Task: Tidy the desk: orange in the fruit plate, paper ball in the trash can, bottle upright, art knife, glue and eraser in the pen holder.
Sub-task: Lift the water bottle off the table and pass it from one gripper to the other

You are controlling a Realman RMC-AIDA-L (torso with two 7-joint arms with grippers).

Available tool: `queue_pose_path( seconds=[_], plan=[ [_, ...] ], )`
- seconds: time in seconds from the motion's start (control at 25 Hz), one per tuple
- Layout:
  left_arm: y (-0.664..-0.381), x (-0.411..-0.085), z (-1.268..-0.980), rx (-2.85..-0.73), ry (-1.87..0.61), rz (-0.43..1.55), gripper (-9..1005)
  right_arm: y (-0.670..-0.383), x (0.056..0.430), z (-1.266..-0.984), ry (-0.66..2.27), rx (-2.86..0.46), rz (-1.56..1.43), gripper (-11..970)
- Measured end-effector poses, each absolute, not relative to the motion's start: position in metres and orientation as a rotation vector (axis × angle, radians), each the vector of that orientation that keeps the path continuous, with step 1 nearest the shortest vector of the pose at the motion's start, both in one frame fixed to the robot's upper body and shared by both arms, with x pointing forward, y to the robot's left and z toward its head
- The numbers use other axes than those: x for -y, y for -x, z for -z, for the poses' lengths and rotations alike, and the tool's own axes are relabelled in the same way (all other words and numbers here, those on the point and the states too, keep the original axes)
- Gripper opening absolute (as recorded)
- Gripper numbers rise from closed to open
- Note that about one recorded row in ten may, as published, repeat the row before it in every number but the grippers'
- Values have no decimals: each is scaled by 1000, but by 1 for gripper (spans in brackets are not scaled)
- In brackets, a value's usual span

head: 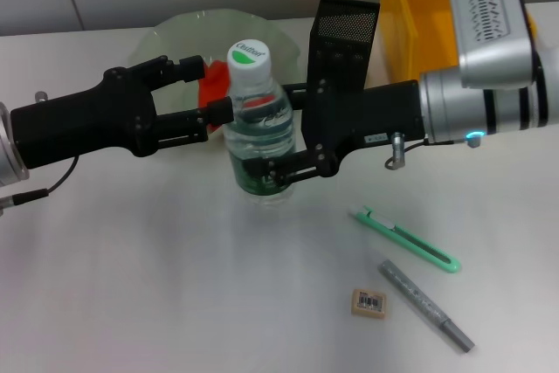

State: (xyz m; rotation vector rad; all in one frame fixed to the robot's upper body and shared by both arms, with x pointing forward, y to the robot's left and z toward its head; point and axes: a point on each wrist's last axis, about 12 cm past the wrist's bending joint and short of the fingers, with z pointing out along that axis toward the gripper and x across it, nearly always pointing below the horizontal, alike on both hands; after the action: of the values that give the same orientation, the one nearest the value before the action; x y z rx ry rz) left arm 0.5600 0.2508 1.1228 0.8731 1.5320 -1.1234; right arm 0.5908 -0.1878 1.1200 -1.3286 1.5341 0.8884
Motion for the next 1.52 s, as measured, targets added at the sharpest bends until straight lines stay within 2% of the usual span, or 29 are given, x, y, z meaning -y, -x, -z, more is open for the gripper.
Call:
queue_pose_path(
  seconds=[1.52],
  plan=[
    [-555,-237,-1113,-1451,-871,1133,862,-595,158,-1108,1357,-1519,-904,768]
  ],
)
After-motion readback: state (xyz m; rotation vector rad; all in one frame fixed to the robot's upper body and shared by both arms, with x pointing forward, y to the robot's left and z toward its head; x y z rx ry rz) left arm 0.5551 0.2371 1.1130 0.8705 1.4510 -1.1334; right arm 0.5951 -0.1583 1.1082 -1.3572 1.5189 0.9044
